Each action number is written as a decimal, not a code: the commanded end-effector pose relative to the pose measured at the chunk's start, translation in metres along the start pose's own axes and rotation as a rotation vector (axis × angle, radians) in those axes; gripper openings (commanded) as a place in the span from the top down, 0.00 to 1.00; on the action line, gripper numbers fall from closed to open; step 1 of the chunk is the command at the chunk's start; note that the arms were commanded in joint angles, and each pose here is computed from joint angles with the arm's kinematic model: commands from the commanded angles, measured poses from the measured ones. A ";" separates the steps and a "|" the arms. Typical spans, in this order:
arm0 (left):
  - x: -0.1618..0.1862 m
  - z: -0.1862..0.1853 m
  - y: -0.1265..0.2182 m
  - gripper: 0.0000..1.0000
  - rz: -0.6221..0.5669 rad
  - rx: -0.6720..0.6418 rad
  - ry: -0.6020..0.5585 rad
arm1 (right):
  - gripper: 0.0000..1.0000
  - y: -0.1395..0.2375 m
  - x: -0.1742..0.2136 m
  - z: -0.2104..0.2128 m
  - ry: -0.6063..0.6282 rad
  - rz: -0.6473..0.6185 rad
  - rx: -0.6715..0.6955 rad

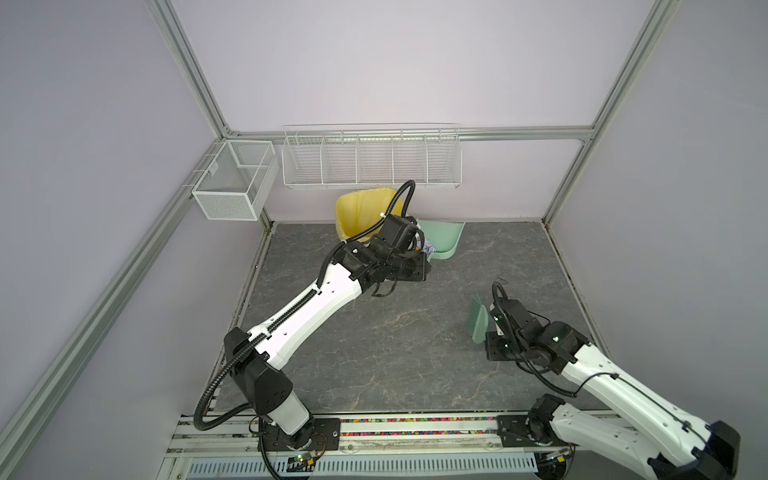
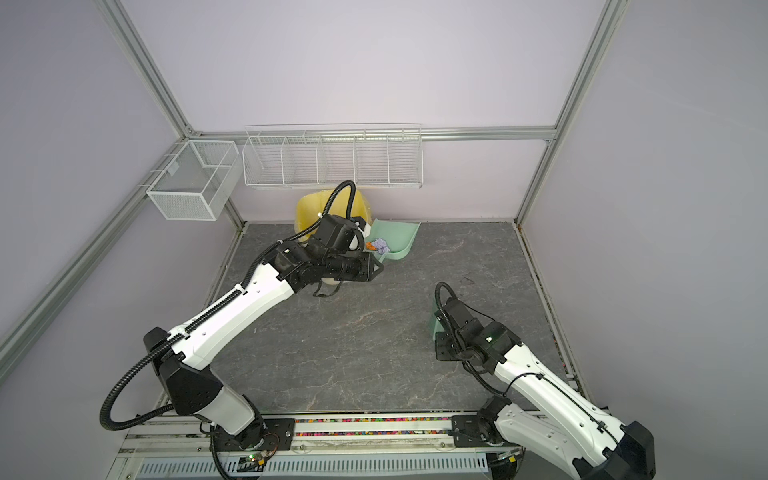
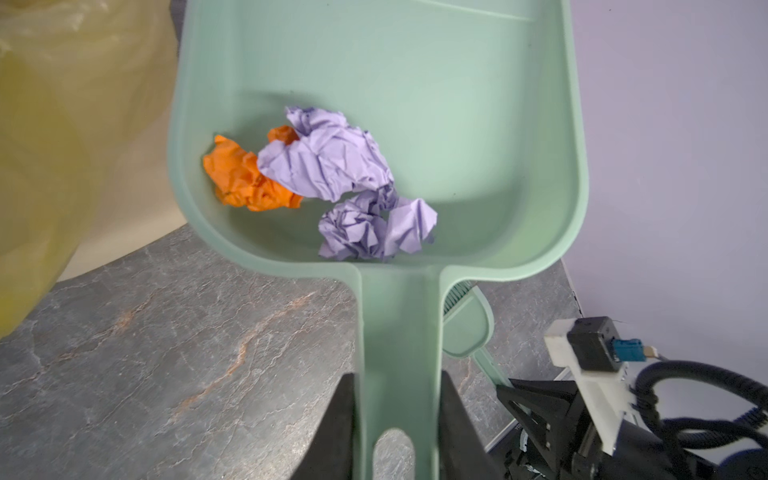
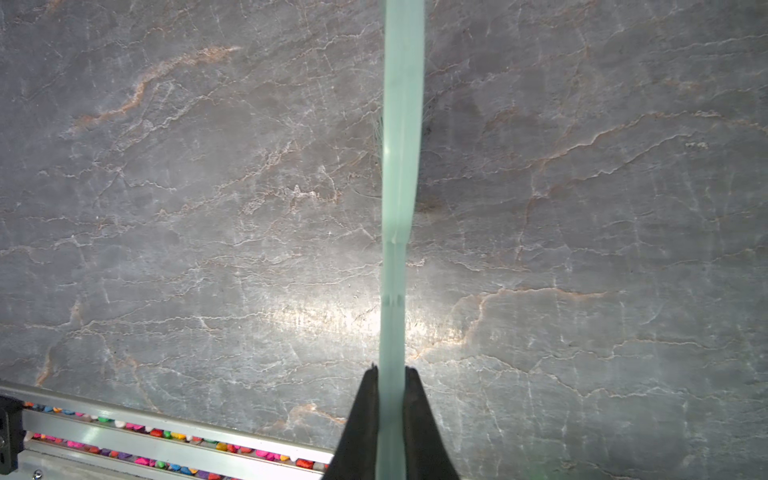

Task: Sweep away the paper scraps from the table
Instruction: 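Lift the loaded dustpan over the yellow bin with the left gripper, then tilt the dustpan over the bin with the left gripper to empty it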

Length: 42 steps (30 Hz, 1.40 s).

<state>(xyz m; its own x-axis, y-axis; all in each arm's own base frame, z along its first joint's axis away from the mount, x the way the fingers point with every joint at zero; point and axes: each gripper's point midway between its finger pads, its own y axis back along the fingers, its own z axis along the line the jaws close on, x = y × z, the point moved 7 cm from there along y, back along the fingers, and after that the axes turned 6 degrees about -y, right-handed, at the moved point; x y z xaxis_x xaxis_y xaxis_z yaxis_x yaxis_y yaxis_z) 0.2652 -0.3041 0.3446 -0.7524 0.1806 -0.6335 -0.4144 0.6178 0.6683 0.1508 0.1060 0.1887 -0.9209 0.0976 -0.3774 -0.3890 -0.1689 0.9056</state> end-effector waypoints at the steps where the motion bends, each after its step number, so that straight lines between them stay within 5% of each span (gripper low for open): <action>1: -0.006 -0.008 0.004 1.00 0.015 0.054 -0.011 | 0.93 0.004 -0.007 0.001 0.007 -0.044 -0.001; 20: -0.031 0.002 0.049 1.00 -0.057 0.042 -0.025 | 0.93 0.003 -0.009 0.004 -0.003 -0.046 -0.006; 42: -0.048 0.087 0.078 1.00 -0.213 0.273 0.300 | 0.93 0.006 -0.023 0.016 0.019 -0.031 -0.007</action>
<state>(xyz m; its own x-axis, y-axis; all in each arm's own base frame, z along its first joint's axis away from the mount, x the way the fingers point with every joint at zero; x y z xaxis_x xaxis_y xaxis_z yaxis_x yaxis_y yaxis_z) 0.3165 -0.1997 0.3766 -0.8154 -0.1448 -0.5605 -0.4601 0.7497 0.4757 0.1660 0.1168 0.1977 -0.9165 0.0858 -0.3908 -0.3999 -0.1644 0.9017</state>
